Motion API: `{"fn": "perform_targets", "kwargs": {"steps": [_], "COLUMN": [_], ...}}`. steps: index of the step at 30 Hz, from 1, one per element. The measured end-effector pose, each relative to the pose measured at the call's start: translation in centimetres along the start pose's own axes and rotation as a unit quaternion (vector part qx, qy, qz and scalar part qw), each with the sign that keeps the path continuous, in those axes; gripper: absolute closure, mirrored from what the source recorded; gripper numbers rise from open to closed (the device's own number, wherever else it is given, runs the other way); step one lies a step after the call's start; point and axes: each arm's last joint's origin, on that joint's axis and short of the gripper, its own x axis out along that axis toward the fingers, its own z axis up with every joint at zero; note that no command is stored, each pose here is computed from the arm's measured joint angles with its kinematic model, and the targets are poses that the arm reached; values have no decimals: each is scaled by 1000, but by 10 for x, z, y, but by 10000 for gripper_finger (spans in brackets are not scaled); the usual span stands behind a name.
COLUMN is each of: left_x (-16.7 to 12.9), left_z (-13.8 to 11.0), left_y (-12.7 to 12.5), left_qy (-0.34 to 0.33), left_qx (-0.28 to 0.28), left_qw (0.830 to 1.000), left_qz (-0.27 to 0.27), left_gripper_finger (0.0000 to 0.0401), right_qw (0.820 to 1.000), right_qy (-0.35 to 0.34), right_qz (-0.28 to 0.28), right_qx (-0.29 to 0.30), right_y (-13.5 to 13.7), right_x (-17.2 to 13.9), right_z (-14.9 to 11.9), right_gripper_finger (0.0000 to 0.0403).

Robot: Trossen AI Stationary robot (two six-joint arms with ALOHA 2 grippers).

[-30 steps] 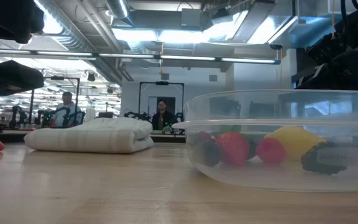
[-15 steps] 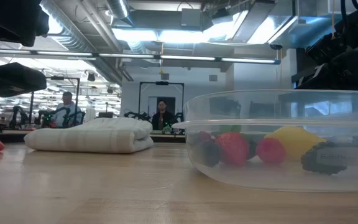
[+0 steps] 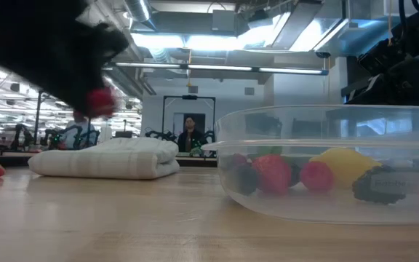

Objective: Pick and placing Produce into tupperware
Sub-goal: Put the red cherry into the transparent container

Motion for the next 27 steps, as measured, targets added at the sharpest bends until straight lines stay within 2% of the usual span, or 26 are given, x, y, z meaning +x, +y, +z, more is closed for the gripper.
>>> {"fn": "perform_targets", "kwargs": {"steps": [5, 8, 14, 20, 27], "left_x": [9, 14, 20, 23, 42], "left_z": [24, 37, 59, 69, 69], "left_y": [20, 36, 64, 83, 81], "left_qy": [-75, -117, -197, -238, -249], "left_qx": [71, 95, 127, 124, 156], "left_qw": [994, 988, 972, 963, 956], "left_qz": [26, 42, 9, 6, 11], "left_gripper_finger": [301, 300, 300, 299, 306], "right_qw": [1000, 1000, 1000, 1000, 1000], "right_qy": [-2, -4, -4, -3, 1], "right_qz": [0, 0, 0, 0, 0], "right_qx": [0, 1, 1, -1, -2], "right_y": [0, 0, 0, 0, 0], "right_x": [0, 0, 0, 0, 0], "right_z": [0, 1, 1, 1, 0], "right_gripper_finger": [162, 162, 162, 162, 162]}}
